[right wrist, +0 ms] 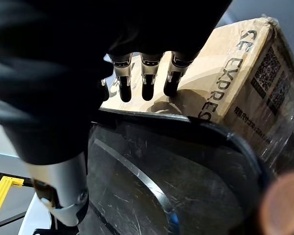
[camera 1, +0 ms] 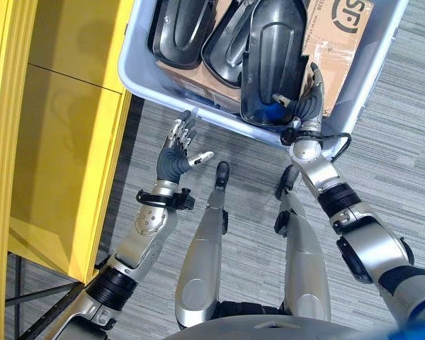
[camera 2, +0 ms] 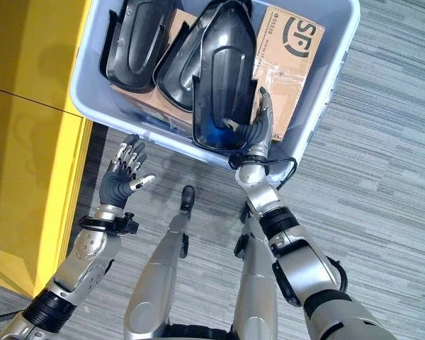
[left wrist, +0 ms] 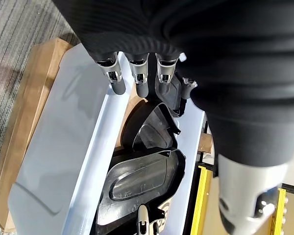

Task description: Move parts from the plastic box to the shelf.

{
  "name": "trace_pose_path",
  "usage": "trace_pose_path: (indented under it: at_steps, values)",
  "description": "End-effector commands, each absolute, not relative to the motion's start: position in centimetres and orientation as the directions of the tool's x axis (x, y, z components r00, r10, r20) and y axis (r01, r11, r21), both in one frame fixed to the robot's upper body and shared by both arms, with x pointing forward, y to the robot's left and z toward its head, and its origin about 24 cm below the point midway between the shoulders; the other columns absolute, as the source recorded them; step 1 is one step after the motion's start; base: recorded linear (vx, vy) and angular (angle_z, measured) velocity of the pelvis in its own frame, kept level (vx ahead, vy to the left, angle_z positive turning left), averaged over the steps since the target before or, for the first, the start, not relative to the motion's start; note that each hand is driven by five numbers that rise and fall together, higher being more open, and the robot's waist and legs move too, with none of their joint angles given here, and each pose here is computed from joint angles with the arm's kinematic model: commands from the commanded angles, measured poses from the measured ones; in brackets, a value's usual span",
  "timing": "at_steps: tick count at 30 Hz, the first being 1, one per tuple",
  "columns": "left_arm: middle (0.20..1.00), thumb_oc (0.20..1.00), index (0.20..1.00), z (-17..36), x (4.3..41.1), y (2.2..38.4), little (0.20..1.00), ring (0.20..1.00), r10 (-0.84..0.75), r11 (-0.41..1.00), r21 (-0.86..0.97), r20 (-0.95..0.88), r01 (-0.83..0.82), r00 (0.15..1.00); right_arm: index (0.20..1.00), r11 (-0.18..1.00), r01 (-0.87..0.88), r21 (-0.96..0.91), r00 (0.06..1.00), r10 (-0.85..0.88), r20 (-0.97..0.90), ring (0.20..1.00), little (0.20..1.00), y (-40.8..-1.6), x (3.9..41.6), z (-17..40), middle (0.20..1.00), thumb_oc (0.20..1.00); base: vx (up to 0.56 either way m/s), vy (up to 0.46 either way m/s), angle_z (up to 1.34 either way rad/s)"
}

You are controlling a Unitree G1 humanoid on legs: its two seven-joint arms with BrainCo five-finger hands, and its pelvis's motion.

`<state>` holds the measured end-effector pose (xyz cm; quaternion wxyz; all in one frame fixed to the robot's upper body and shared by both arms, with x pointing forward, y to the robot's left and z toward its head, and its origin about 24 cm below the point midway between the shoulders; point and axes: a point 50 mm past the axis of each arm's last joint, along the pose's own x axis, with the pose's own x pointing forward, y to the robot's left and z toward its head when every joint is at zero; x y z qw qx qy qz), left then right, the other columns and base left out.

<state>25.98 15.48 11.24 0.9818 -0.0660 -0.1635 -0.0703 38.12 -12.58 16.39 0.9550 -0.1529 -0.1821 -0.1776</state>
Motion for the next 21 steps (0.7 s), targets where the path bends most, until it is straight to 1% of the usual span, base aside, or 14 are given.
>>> trace_pose_path:
  at_steps: [1,13,19,21]
  values:
    - [1.0,1.0,1.0,13.3,24.9,15.3,1.0,1.0,-0.13,0.97,-0.129,0.437,0.205,0.89,1.0,0.896,0.406,-0.179,0.847,-0.296,0.441,1.0,1.0,-12.5,38.6,18.3,1.0,1.0,0.0,0.0,0.0]
    - [1.0,1.0,1.0,13.5,25.2,14.8,1.0,1.0,-0.159,0.963,-0.128,0.441,0.237,0.883,1.0,0.864,0.443,-0.24,0.883,-0.374,0.285,1.0,1.0,-14.1,40.6,17.0,1.0,1.0,0.0,0.0,0.0]
    - [1.0,1.0,1.0,13.7,25.3,14.5,1.0,1.0,-0.172,0.958,-0.131,0.448,0.255,0.878,1.0,0.866,0.403,-0.297,0.909,-0.341,0.239,1.0,1.0,-13.4,41.1,16.5,1.0,1.0,0.0,0.0,0.0]
    - [1.0,1.0,1.0,13.9,25.3,14.4,1.0,1.0,-0.176,0.957,-0.13,0.455,0.261,0.873,1.0,0.856,0.374,-0.357,0.924,-0.31,0.225,1.0,1.0,-13.1,41.2,16.0,1.0,1.0,0.0,0.0,0.0]
